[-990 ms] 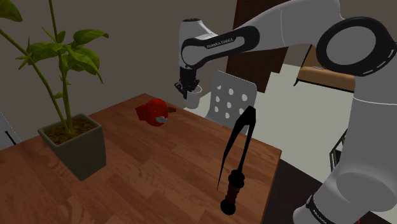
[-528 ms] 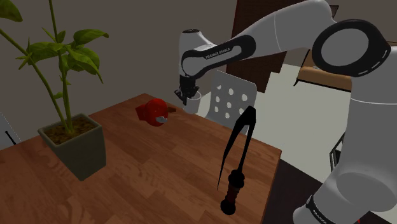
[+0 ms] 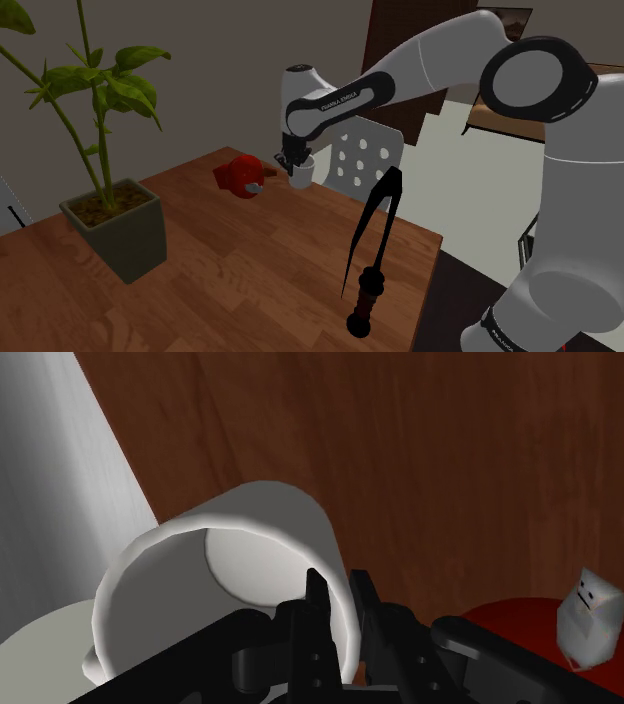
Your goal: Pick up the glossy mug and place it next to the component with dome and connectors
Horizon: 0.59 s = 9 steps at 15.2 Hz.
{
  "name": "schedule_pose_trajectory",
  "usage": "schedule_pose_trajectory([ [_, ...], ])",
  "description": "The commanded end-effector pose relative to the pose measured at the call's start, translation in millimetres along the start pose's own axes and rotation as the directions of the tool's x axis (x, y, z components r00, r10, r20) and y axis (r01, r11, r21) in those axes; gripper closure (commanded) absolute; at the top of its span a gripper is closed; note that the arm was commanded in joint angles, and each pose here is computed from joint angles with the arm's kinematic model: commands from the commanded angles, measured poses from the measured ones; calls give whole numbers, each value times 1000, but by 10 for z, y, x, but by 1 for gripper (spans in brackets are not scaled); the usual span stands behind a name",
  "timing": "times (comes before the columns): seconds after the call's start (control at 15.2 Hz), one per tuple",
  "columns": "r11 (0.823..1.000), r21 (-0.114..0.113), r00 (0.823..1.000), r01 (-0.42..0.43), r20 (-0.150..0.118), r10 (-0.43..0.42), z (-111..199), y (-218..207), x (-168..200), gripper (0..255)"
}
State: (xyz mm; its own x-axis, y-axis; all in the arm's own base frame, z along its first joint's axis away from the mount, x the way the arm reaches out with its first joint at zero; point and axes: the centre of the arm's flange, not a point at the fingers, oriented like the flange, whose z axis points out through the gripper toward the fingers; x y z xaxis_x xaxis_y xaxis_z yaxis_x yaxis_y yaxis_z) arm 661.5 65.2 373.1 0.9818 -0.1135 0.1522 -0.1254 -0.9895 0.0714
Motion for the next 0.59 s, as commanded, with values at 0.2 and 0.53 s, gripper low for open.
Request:
schedule_pose_trajectory([
  [0.2,1000,0,1000,0,-1,0,145,-10,-25,255],
  [0.53,1000,0,1000,0,-1,0,145,-10,-25,255],
])
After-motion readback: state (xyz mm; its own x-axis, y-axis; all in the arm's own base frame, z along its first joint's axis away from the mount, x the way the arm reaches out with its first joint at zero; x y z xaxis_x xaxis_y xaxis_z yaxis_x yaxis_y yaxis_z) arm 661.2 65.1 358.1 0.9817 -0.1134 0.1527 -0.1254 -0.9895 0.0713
